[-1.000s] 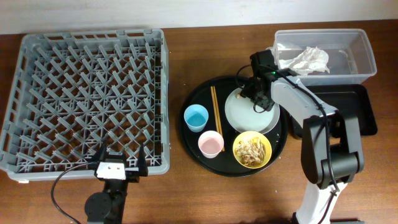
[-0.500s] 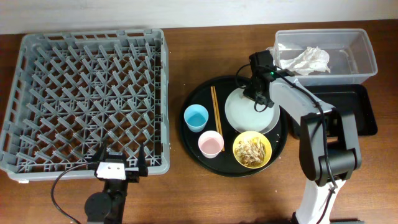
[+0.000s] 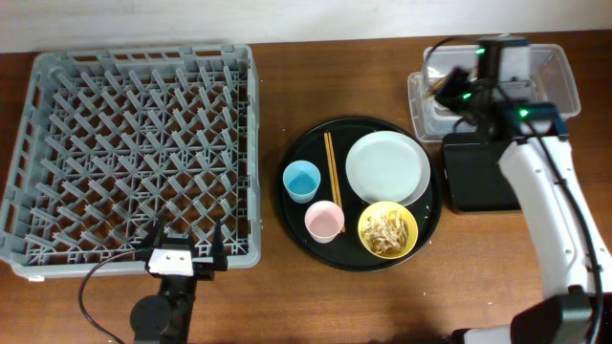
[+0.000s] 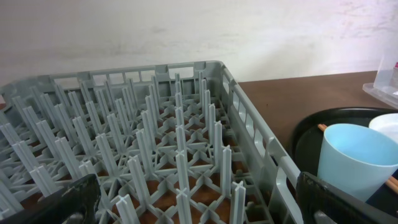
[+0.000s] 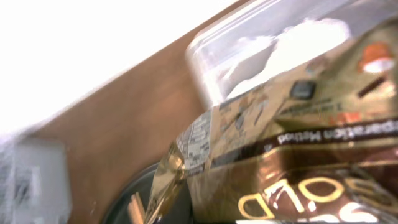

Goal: Sort waste into correct bins and load items into the dishwasher rack
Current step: 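Drop the food scrap into the clear plastic bin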

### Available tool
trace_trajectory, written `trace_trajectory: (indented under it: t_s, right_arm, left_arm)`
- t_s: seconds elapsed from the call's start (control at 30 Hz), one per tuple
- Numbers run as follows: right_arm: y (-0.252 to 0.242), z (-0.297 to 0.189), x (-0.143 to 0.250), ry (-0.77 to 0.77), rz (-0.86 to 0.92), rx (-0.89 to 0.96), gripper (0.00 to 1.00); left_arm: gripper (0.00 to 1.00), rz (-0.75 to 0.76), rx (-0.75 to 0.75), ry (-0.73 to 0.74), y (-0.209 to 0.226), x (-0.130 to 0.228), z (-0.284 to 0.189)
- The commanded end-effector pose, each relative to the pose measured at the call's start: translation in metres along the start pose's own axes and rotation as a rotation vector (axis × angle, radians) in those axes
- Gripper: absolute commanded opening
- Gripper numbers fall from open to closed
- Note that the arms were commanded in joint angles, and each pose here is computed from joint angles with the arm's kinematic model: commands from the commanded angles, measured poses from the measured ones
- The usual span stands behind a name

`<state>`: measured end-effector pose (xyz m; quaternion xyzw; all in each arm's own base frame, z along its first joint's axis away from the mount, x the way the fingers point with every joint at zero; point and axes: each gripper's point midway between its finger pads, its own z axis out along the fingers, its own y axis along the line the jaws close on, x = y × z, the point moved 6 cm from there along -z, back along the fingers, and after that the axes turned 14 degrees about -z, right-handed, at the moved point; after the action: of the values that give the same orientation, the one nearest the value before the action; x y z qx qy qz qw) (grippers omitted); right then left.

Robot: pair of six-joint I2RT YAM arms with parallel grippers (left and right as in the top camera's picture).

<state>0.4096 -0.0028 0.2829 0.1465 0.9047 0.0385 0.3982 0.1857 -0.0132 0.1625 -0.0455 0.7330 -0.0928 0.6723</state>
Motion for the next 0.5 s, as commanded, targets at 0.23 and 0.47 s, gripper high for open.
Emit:
trace_trajectory:
  t_s: [0.23,0.47]
  right_arm:
    - [-0.064,0.119,-0.011,-0.095,0.111,0.175,0.96]
    - [-0.026,0.048,-0.035,0.106,-0.051,-0.048,0.98]
  left_arm:
    - [1.00,0.016,-0.008,0.000,0.001,0.001,0.000]
    - [1.00,0.016,-0.008,0.000,0.001,0.001,0.000]
